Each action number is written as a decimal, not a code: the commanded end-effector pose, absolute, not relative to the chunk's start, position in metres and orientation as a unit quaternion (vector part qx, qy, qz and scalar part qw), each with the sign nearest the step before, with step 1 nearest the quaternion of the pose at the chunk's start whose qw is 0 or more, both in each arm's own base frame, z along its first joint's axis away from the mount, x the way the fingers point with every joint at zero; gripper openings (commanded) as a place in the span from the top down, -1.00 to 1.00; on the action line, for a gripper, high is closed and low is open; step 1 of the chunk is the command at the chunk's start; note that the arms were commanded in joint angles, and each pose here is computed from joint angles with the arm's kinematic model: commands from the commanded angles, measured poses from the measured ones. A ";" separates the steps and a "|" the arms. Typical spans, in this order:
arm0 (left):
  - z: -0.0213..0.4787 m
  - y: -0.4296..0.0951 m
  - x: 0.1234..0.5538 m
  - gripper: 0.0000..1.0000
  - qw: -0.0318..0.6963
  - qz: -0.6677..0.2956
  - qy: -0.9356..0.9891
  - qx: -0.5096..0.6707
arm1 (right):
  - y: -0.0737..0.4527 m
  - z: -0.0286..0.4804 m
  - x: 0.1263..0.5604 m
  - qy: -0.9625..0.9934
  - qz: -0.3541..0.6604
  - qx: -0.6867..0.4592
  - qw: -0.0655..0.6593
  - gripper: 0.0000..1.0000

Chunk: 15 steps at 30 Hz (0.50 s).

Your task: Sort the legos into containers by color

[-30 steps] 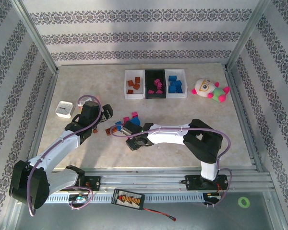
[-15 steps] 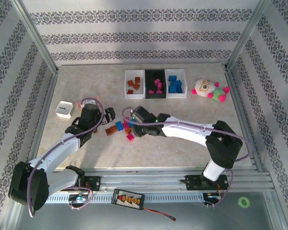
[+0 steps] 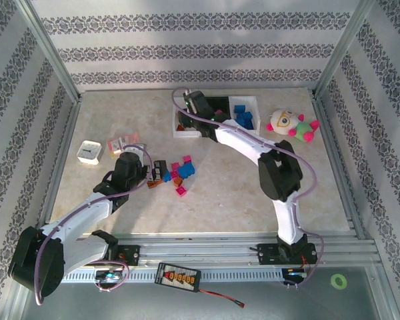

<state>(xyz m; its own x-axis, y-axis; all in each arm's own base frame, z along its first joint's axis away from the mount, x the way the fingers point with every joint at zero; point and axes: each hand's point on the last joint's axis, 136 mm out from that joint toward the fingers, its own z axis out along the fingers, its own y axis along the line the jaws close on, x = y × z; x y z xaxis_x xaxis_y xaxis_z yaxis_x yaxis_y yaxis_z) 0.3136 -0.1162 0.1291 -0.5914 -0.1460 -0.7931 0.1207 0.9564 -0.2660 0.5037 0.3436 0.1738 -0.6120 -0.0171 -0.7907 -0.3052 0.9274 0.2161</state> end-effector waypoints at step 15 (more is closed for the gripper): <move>0.131 -0.105 0.317 -0.99 0.459 -0.113 0.881 -0.028 | 0.353 0.161 0.568 0.871 0.136 -0.107 0.461 -0.25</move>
<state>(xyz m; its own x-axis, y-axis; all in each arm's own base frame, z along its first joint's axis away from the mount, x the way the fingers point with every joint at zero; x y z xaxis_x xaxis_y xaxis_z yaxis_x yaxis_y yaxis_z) 0.3164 -0.1086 0.1301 -0.5749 -0.1506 -0.8043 0.0843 0.9668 -0.2414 0.5631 0.3572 0.1300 -0.5938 -0.0641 -0.8020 -0.3038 0.9409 0.1497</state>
